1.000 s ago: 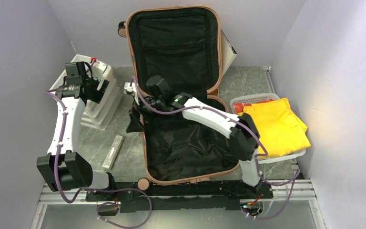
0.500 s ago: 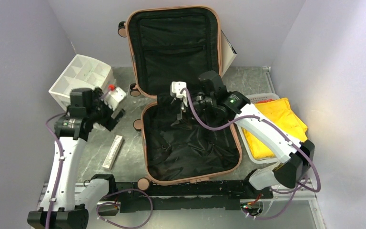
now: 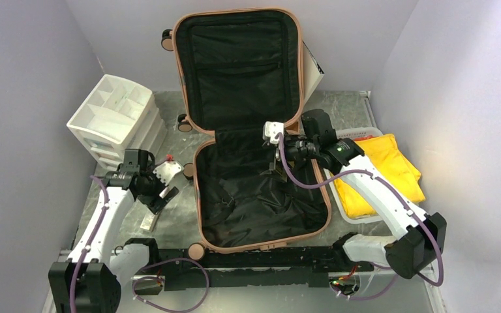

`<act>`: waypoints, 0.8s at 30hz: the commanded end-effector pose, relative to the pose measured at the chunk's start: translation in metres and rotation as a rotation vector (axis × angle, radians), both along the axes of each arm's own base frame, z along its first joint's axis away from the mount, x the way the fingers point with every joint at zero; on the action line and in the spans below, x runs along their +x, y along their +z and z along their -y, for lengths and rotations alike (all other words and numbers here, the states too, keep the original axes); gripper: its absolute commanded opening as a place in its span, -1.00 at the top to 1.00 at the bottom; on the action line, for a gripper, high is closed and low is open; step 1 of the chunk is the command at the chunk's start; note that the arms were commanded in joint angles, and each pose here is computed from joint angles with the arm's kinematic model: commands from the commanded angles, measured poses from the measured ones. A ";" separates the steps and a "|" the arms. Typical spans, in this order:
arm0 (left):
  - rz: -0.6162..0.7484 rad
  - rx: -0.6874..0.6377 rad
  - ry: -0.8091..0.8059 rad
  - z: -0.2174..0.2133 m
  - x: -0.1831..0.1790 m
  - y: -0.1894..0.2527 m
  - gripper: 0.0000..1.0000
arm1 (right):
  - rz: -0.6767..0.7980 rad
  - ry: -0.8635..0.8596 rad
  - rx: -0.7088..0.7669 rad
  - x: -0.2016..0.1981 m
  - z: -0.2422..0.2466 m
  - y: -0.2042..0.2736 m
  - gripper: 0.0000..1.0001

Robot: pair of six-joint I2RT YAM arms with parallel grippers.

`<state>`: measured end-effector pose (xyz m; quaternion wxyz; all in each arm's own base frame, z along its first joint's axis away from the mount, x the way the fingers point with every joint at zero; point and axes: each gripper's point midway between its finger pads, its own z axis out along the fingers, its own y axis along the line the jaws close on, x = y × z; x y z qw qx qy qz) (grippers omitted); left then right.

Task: Open, take out, and arrange the luggage
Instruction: Pick up the personal item from the center of the board.

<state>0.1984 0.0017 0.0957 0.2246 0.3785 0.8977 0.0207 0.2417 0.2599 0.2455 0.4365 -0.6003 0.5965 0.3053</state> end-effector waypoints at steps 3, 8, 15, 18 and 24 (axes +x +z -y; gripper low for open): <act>-0.035 0.001 -0.011 0.001 0.007 -0.021 -0.93 | 0.111 0.033 0.060 0.000 0.001 0.016 -1.00; -0.054 0.028 -0.002 -0.003 0.016 -0.036 -0.86 | 0.123 0.013 0.055 0.003 0.008 0.013 -1.00; -0.077 0.021 0.006 -0.002 0.025 -0.055 -0.59 | 0.122 0.002 0.044 0.007 0.011 0.007 -1.00; -0.099 0.019 0.002 -0.002 0.023 -0.064 -0.50 | 0.122 -0.001 0.035 0.008 0.012 0.004 -1.00; -0.100 -0.004 -0.011 0.003 0.026 -0.058 0.41 | 0.129 -0.014 0.017 0.012 0.014 0.001 -1.00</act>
